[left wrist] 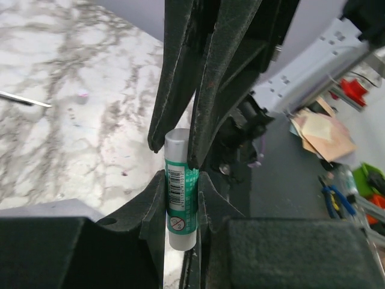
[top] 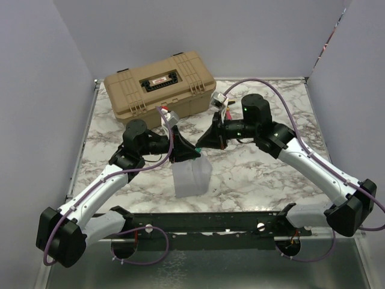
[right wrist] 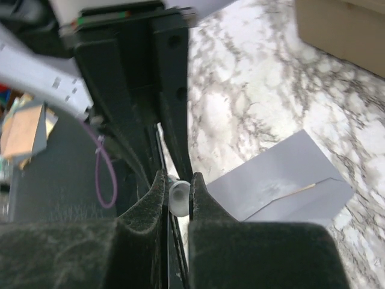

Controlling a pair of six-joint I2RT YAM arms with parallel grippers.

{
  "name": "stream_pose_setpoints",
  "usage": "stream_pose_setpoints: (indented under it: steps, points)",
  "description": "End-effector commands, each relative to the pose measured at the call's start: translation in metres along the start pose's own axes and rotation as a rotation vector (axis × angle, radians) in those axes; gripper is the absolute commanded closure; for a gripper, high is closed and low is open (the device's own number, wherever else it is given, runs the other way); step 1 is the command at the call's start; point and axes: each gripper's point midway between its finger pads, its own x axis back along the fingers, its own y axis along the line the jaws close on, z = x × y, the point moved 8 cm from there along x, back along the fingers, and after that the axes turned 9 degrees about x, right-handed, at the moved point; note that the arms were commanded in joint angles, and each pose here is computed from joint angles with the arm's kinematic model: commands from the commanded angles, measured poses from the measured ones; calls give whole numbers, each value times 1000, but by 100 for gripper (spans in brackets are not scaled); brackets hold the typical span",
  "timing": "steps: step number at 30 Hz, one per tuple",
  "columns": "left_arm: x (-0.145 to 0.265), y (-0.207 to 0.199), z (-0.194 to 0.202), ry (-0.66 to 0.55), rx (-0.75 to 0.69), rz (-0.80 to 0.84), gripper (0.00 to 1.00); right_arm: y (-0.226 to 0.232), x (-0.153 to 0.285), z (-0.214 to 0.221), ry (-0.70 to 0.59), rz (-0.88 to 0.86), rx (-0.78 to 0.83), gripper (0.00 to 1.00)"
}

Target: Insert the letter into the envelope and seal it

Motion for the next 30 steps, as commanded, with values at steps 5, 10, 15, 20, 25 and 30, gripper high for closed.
stream_pose_setpoints:
  steps: [5,10,15,20,25,30]
  points:
    - [0,8,-38,-186,-131,-204,100,-11,-23,-33,-212,365,-595,99]
    - [3,2,-40,-208,-140,-208,100,-9,-19,-33,-244,414,-658,91]
    - [2,-9,-33,-138,-127,-112,100,2,3,-35,-234,404,-393,33]
    - [2,-18,-21,-23,-112,34,100,16,15,-27,-119,262,-100,30]
    - [4,-27,-18,25,-129,112,100,28,17,-16,-21,96,25,31]
    - [7,-33,-15,60,-148,168,100,29,18,-7,27,53,75,34]
